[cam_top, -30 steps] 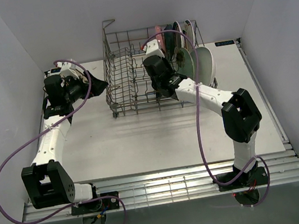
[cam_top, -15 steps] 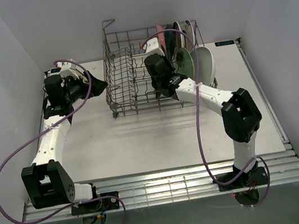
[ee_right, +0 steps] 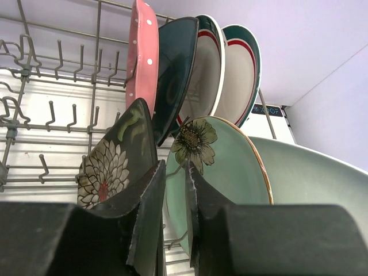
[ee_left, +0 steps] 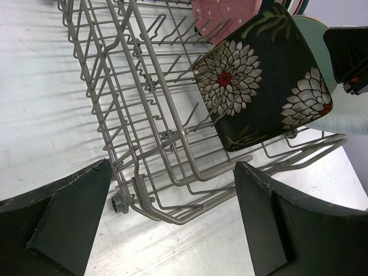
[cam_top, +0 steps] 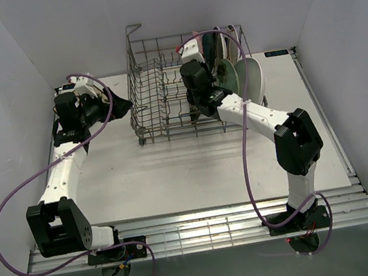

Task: Load the plates into the dish rack
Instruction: Insert the plate into the dish rack, then pick up the plate from the corner of the board.

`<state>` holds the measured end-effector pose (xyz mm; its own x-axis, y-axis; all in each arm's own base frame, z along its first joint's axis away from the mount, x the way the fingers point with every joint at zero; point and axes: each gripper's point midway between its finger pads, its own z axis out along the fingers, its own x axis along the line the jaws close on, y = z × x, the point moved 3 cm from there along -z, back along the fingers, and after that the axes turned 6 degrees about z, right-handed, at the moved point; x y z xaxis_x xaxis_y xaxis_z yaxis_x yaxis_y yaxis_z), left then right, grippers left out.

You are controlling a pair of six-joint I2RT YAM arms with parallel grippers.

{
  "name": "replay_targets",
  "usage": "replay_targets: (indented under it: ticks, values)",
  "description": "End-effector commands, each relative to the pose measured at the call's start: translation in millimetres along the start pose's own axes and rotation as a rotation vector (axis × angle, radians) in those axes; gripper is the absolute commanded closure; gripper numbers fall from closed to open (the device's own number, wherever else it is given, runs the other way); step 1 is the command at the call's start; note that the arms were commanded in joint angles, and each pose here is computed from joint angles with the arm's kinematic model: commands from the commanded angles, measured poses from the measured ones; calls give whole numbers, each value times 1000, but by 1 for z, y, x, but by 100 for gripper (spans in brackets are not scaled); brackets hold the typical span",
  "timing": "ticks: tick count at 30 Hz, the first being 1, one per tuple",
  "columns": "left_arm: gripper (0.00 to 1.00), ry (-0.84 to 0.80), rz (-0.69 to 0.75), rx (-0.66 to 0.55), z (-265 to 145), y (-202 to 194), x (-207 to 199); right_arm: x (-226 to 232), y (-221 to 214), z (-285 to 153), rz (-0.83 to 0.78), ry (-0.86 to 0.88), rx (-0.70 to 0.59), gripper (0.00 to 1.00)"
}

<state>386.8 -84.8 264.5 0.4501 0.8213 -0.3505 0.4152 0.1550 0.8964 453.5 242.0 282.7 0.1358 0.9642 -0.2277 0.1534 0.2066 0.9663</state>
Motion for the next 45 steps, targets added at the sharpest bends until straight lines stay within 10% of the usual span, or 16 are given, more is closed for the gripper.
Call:
replay_targets:
  ticks: [1, 22, 33, 45]
  values:
    - [2, -8, 29, -20, -6, 6, -6, -16, 40, -4, 119, -41, -78, 73]
    - [2, 187, 150, -104, -26, 31, 10, -62, 53, -73, 267, 161, -97, 54]
    - [2, 453, 288, -111, -35, 29, 60, -88, 39, -116, 358, 286, -114, 7]
    - [2, 492, 79, -20, -27, 3, 132, -108, 15, -139, 403, 312, -135, 10]
